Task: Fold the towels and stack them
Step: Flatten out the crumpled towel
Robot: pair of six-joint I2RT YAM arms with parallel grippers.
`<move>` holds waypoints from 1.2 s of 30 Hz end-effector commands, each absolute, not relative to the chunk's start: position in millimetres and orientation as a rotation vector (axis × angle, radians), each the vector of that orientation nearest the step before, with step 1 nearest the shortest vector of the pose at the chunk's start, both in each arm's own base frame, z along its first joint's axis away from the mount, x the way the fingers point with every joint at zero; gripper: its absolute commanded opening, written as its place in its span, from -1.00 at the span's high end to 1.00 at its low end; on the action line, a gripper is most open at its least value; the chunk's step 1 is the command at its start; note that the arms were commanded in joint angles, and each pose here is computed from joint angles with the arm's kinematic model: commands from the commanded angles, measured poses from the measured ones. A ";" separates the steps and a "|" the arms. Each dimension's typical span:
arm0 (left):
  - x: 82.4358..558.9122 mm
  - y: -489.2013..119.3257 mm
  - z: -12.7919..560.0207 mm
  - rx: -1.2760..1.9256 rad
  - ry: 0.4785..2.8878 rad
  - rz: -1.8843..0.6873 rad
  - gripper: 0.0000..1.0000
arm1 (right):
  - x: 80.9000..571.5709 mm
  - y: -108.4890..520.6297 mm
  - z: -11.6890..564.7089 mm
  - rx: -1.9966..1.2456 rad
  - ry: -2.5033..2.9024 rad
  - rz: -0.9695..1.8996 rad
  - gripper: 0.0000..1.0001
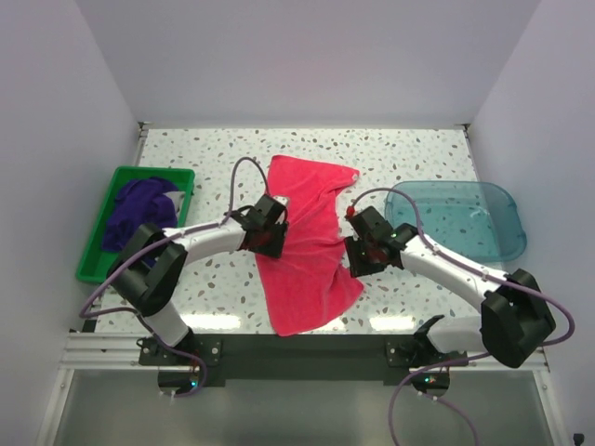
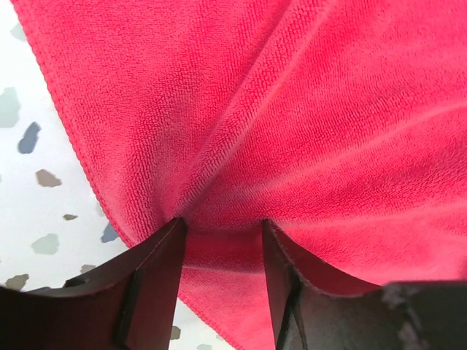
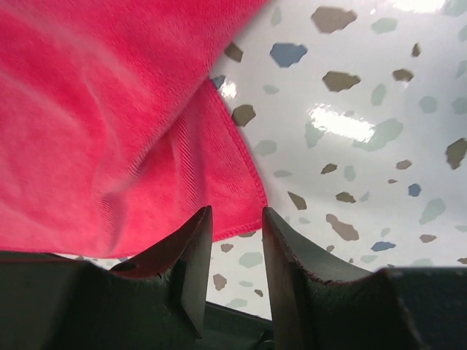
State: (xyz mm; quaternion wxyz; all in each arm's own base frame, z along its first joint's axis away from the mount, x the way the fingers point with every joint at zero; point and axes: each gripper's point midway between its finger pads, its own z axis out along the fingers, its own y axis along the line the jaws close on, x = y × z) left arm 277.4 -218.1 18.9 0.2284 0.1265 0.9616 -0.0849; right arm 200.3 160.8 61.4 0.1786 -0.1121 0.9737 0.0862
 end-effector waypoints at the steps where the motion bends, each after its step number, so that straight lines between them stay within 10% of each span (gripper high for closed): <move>1: 276.6 -188.8 19.7 0.323 2.673 -0.142 -0.05 | 191.6 168.8 51.0 -0.288 2.776 0.270 0.28; 13: 294.4 -202.7 86.0 0.208 2.520 -0.368 -0.82 | 196.1 199.5 52.1 -0.398 2.712 0.302 0.41; 36: 305.0 -167.8 140.1 0.078 2.394 -0.253 -0.76 | 109.7 145.4 1.4 -0.339 3.010 -0.046 0.63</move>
